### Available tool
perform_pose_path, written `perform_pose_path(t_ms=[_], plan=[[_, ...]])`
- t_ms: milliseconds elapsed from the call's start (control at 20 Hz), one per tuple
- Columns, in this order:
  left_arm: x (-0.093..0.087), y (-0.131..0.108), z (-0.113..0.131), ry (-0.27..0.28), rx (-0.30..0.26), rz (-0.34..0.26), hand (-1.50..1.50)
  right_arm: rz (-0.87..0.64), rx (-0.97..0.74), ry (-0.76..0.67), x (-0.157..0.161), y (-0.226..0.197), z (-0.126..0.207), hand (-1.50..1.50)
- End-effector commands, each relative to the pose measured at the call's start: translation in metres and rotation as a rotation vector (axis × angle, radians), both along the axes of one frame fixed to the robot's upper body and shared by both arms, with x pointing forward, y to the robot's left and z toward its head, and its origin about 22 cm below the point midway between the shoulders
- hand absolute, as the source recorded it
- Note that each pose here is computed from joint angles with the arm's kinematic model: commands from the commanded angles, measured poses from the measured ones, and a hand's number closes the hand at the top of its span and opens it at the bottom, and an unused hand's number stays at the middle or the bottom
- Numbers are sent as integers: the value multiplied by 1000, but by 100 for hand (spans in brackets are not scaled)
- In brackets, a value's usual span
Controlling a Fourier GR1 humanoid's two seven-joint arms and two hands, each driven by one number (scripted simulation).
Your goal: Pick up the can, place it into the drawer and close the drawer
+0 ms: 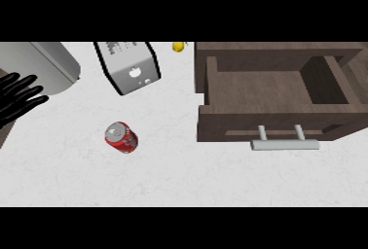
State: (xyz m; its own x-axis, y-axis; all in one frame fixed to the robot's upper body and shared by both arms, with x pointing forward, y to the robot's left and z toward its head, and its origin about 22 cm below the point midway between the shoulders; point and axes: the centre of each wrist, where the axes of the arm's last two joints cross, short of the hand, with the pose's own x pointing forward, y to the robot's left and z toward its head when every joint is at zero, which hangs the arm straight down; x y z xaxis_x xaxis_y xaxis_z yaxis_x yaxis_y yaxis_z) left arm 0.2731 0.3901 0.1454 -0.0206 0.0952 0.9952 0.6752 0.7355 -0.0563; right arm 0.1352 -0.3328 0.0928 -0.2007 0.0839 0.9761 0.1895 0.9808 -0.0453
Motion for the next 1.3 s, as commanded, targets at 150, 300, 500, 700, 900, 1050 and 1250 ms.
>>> perform_pose_path(t_ms=[150,300,500,700,900,1050,1250], plan=[[5,-34,-4,107,-51,-7,-150,-3,-4,-5,-19,0,-9,-150],[11,-11,-6,148,-46,-31,-150,1,2,-9,-25,-17,7,-150],[18,-29,-13,159,-38,-26,-150,-1,8,-13,-44,-21,2,-150],[19,-53,-27,161,-34,-15,-150,2,-5,-4,-30,-30,-5,-150],[23,-67,-51,183,-10,12,-150,5,-12,4,-23,-28,2,-150],[25,-96,-89,187,17,-4,-150,10,26,5,-35,-20,4,-150],[31,-62,-84,155,46,26,-150,2,-2,-8,-56,-50,12,-150]])
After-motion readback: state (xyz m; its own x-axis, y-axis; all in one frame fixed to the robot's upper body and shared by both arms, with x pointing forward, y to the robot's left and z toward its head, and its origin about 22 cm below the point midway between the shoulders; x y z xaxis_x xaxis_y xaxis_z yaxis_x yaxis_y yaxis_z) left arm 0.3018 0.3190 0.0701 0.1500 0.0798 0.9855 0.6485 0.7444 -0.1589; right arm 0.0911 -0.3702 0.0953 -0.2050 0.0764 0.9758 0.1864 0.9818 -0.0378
